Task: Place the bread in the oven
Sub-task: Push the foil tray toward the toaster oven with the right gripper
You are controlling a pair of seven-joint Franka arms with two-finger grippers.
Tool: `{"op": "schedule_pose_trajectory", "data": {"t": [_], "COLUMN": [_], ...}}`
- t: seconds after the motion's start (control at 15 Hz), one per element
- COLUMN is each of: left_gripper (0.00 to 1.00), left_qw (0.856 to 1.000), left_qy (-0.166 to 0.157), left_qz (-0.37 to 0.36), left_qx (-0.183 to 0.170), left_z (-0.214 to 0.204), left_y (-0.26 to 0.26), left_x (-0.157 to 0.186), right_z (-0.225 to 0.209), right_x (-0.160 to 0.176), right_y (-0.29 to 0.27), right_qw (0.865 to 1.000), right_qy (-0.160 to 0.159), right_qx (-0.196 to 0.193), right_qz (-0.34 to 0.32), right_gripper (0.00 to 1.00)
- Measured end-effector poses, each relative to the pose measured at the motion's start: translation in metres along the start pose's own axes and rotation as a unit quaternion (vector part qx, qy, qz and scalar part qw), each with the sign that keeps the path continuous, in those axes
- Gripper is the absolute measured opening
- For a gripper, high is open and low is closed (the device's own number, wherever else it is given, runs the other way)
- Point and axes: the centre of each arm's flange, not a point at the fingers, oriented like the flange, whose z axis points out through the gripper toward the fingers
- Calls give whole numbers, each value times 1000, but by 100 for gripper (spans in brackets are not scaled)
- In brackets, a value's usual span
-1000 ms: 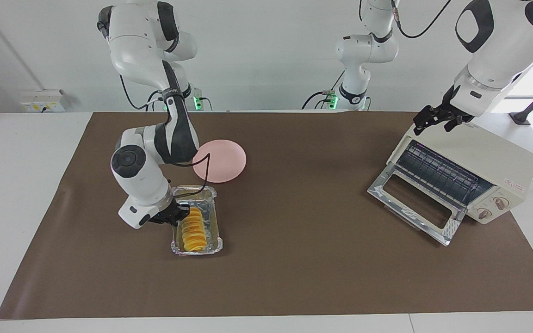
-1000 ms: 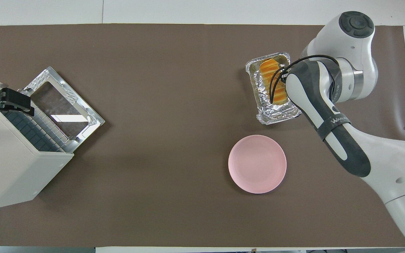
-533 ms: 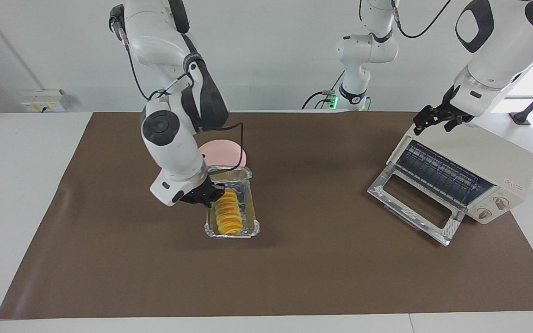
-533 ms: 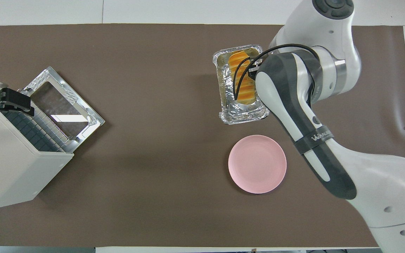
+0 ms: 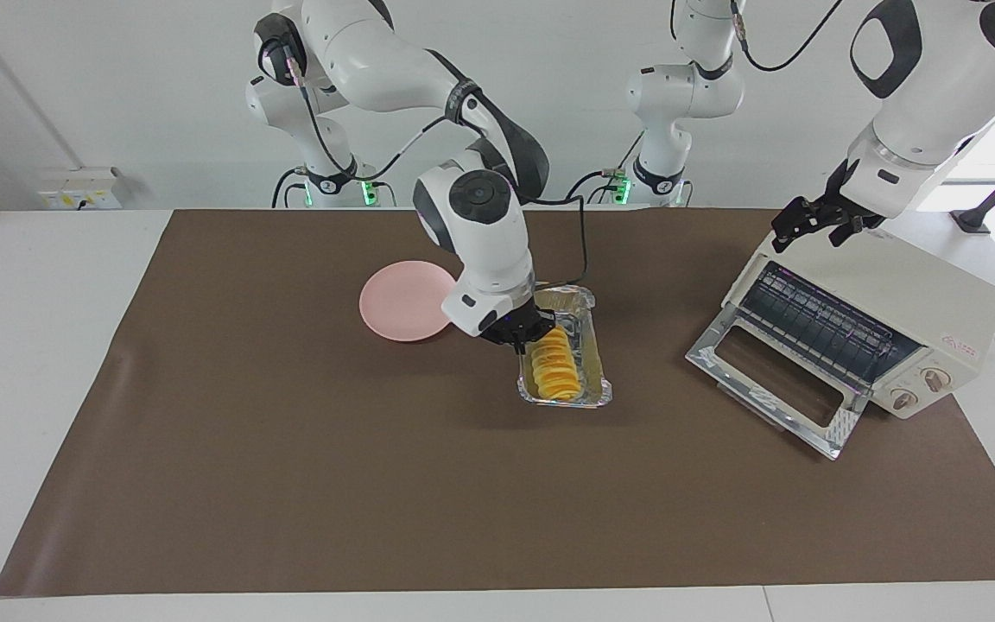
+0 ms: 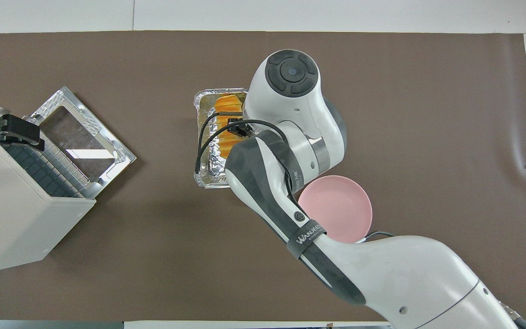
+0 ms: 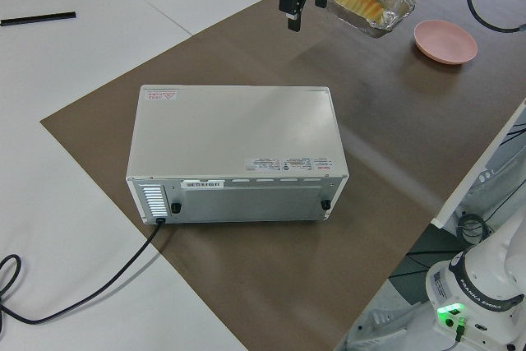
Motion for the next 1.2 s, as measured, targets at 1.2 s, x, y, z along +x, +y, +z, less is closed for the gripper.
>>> {"op": "schedule_pose_trajectory", "data": {"t": [1.2], "left_gripper": [100], "left_qw": [1000], "left_qy": [0], "left_qz": [2], "left_qx": [0], "left_z": [0], "left_y": [2], "left_x": [0], "right_z": [98], "right_x": [-35], "right_y": [-12], "right_qw": [999], "right_qy": [24], "right_qx": [37], "right_qz": [21], "right_gripper": [19]}}
